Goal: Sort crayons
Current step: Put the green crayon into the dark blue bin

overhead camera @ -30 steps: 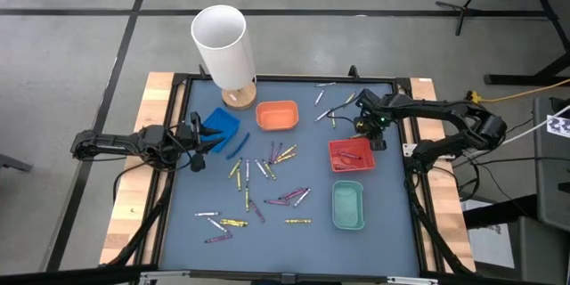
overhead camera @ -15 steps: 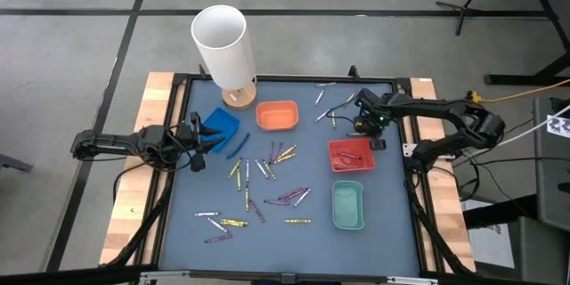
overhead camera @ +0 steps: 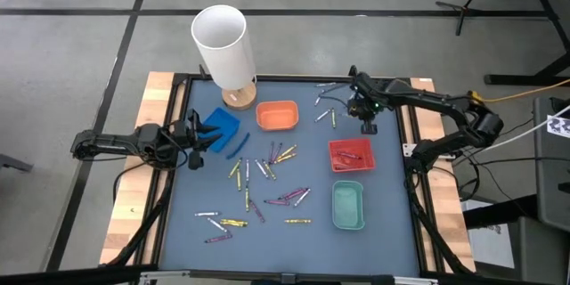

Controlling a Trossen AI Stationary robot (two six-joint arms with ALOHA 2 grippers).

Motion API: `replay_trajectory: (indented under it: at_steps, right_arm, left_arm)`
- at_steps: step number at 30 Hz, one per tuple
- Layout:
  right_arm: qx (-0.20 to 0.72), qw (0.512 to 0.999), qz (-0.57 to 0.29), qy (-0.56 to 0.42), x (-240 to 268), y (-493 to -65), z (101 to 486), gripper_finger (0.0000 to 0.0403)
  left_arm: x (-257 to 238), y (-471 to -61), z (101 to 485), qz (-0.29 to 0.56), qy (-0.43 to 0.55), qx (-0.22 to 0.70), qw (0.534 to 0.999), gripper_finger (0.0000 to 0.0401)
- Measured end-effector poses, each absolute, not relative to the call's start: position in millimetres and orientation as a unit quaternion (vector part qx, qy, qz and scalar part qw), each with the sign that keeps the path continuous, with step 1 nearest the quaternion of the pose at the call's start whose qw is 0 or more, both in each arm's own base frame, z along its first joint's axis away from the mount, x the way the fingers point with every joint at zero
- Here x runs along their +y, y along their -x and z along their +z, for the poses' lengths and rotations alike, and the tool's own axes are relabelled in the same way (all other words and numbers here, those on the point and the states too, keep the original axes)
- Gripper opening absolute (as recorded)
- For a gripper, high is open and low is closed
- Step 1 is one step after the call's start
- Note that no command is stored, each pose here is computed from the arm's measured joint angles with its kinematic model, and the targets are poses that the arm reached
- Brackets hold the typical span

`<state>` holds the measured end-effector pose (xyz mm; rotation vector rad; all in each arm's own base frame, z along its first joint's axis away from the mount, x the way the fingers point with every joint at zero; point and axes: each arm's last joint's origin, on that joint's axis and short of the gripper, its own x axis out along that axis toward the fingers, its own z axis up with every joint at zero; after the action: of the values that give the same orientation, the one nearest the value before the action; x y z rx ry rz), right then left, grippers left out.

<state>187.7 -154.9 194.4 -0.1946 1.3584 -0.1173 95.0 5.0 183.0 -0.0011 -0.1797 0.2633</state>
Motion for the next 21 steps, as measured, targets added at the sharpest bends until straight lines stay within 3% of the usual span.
replay_trajectory:
  at_steps: [11, 21]
  right_arm:
    - [0.466, 0.878, -0.043, 0.099, -167.2, -223.1, 250.4, 0.0021]
    - [0.297, 0.940, -0.037, 0.166, -138.8, -271.0, 277.9, 0.0021]
  left_arm:
    - [5.9, -94.7, 183.5, 0.147, 0.002, -0.092, 0.985, 0.0102]
    - [5.9, -93.1, 190.3, 0.152, -0.027, -0.122, 0.980, 0.0102]
